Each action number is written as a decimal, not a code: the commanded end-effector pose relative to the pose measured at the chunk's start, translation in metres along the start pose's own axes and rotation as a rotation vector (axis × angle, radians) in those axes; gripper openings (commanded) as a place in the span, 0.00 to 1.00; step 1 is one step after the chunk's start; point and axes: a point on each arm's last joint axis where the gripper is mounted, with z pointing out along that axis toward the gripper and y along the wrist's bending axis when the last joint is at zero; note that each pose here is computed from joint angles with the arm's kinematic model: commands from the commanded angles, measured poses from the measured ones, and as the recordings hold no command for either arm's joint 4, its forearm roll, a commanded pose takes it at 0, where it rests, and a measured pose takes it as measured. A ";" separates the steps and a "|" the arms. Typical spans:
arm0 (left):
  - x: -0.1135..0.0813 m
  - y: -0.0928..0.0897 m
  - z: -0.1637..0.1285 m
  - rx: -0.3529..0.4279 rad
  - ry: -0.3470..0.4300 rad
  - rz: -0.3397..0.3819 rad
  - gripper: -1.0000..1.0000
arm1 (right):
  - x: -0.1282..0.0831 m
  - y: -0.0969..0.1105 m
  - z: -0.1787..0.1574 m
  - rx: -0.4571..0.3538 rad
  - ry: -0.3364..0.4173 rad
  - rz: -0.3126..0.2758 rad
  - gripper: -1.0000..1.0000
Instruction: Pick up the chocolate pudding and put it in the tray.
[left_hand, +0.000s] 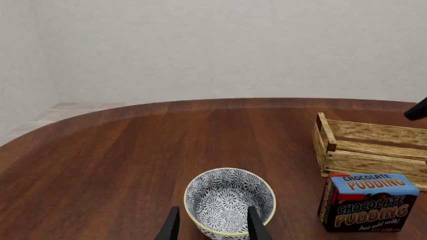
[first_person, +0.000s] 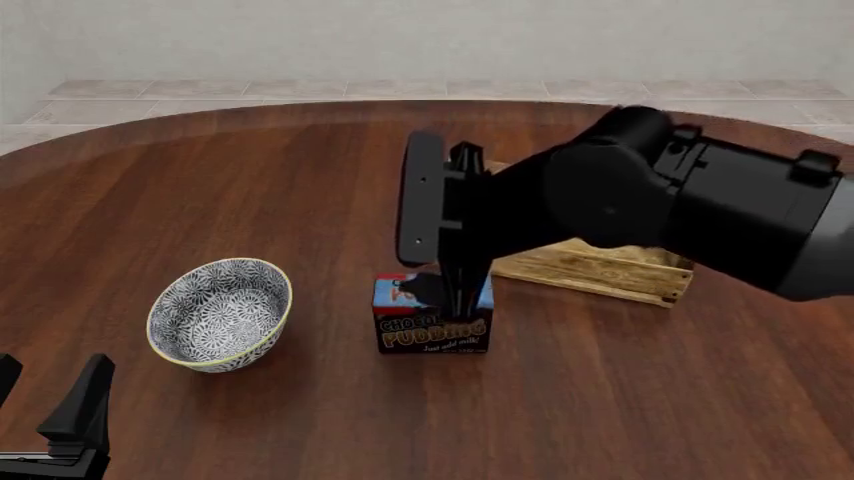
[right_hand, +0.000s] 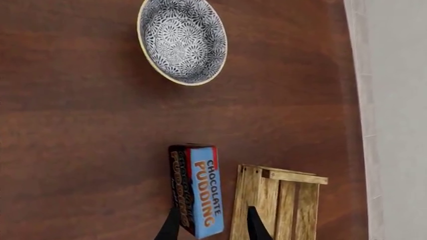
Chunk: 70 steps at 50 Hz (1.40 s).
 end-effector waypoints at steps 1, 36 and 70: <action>0.000 0.000 0.000 0.000 0.000 0.000 1.00 | 0.001 0.003 0.006 -0.008 0.004 0.016 1.00; 0.000 0.000 0.000 0.000 0.000 0.000 1.00 | 0.010 -0.001 0.020 -0.003 0.027 0.066 1.00; 0.000 0.000 0.000 0.000 0.000 0.000 1.00 | 0.015 -0.005 0.034 0.001 0.038 0.092 1.00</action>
